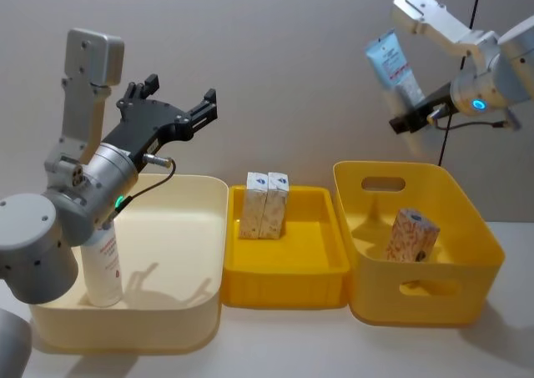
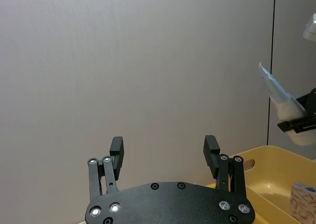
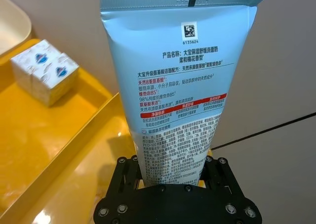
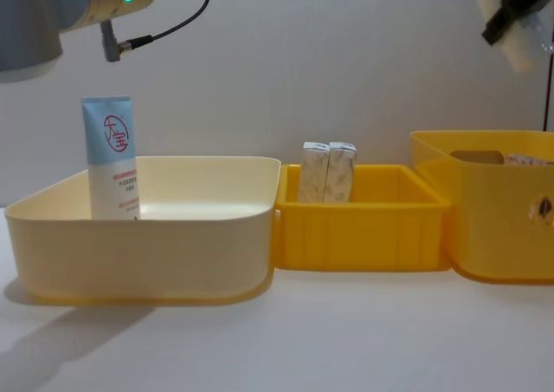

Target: Bimanual collaborative sorting of washing and personal care products

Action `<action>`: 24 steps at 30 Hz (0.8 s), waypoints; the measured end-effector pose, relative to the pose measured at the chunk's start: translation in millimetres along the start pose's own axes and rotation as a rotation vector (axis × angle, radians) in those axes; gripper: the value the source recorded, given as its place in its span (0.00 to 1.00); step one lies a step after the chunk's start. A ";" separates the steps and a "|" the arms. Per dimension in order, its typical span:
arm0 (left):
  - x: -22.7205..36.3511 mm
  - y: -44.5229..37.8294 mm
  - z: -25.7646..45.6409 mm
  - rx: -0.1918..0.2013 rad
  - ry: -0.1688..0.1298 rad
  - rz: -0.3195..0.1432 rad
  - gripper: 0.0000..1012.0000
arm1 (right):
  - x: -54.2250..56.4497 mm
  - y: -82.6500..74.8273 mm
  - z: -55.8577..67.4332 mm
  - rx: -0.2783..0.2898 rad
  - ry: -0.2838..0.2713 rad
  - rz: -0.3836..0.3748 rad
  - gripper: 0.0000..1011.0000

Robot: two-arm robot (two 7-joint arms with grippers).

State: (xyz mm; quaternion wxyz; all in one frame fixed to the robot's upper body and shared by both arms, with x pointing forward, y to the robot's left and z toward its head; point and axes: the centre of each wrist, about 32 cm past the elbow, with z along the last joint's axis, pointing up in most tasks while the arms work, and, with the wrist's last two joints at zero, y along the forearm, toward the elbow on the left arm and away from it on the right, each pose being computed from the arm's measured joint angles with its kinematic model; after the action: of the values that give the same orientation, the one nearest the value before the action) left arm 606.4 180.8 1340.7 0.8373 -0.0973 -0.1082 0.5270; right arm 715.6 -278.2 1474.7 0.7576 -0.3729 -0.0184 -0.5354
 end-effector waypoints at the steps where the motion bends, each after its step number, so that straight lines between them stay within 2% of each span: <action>1: 0.0 0.0 0.0 0.000 0.000 0.000 0.99 | 1.6 0.7 -0.9 -0.013 0.001 0.026 0.52; 8: 0.0 0.0 0.0 0.000 0.000 0.000 0.99 | 7.4 4.5 -5.7 -0.066 0.007 0.134 0.53; 9: 0.0 0.0 0.0 0.000 0.000 0.000 0.99 | 8.5 5.5 -6.7 -0.078 0.009 0.157 0.57; 10: 0.0 0.0 0.0 0.000 0.000 0.000 0.99 | 8.5 5.5 -6.7 -0.078 0.009 0.157 0.57; 12: 0.0 0.0 0.0 0.000 0.000 0.000 0.99 | 10.0 7.3 -8.7 -0.095 0.012 0.198 0.67; 15: 0.0 0.0 0.0 0.000 0.000 0.000 0.99 | 10.9 10.9 -11.5 -0.119 0.015 0.249 0.72; 16: 0.0 0.0 0.0 0.000 0.000 0.000 0.99 | 11.3 12.5 -12.5 -0.127 0.014 0.274 0.78; 19: 0.0 0.0 0.0 0.000 0.000 0.000 0.99 | 12.1 14.8 -14.8 -0.142 0.017 0.313 0.83; 21: 0.0 0.0 0.0 0.000 0.000 0.000 0.99 | 12.4 16.8 -17.6 -0.154 0.019 0.346 0.93; 24: -0.1 0.0 0.0 0.000 0.000 0.000 0.99 | 12.5 18.9 -20.2 -0.168 0.021 0.381 0.98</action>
State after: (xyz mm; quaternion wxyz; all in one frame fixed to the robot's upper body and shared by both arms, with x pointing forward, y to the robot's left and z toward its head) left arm 606.4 180.8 1340.7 0.8374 -0.0973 -0.1082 0.5269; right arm 729.0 -297.2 1455.1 0.8117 -0.4258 0.1052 -0.3858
